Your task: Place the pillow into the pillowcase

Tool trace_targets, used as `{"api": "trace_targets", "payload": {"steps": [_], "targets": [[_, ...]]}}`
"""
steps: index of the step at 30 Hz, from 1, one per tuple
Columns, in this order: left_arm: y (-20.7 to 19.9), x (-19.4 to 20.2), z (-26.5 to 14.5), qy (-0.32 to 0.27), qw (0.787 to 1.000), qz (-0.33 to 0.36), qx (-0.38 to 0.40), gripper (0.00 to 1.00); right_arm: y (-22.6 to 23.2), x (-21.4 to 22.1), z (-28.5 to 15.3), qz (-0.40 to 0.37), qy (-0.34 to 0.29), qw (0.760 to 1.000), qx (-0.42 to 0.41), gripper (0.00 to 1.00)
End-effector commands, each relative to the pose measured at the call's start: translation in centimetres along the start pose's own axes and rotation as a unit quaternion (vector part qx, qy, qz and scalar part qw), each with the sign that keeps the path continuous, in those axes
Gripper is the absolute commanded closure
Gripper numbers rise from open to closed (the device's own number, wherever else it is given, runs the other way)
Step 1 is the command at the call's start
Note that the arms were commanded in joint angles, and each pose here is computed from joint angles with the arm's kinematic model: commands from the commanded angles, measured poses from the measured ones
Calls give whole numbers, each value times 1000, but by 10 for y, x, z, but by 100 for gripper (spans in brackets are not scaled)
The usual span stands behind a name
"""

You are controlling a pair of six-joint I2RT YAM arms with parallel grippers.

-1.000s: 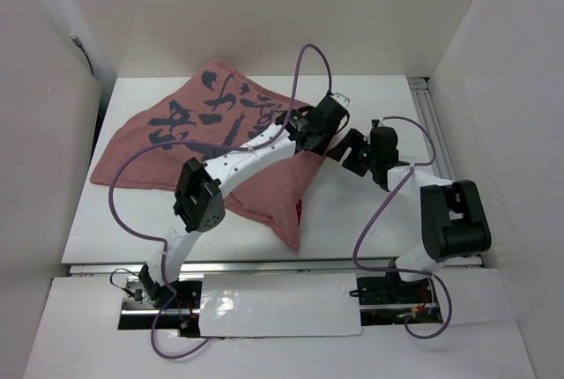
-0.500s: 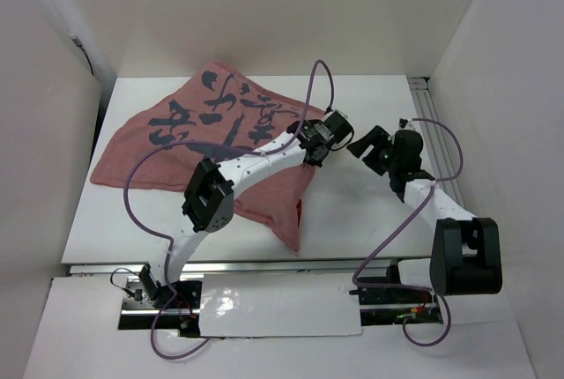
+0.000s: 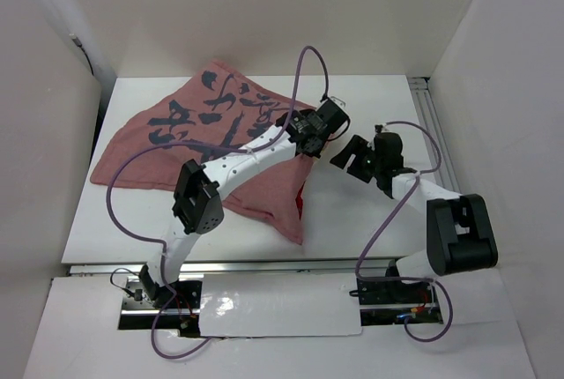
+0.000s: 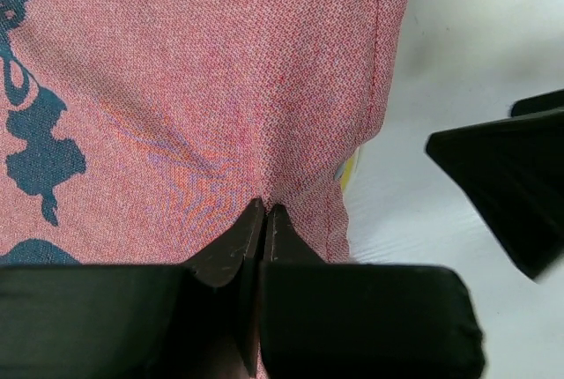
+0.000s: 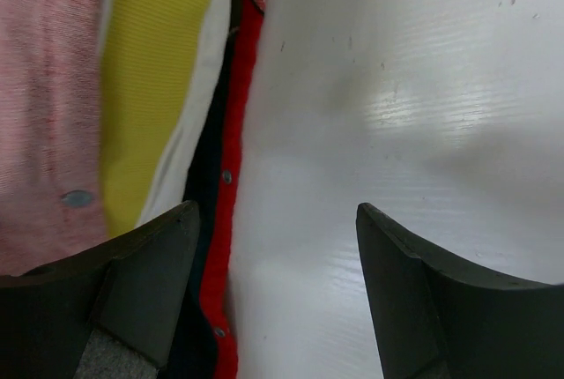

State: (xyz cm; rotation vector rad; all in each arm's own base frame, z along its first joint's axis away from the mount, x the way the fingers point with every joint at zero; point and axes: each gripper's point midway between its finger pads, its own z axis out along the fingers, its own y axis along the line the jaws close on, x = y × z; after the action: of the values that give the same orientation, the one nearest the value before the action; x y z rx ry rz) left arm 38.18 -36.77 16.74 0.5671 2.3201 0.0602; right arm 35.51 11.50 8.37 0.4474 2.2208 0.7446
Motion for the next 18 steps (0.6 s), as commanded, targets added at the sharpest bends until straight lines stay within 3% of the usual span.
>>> {"api": "trace_targets", "payload": {"steps": [1,13,18], "targets": [[8,-40,-43,-60,997,-27,27,100,31,-20,9,-25,-24,998,-45,22],[10,-40,-60,-63,996,-25,50,99,82,-20,43,-32,-2,992,-126,27],[10,-37,-60,-58,997,-22,49,91,109,-25,26,-39,-13,986,-163,27]]}}
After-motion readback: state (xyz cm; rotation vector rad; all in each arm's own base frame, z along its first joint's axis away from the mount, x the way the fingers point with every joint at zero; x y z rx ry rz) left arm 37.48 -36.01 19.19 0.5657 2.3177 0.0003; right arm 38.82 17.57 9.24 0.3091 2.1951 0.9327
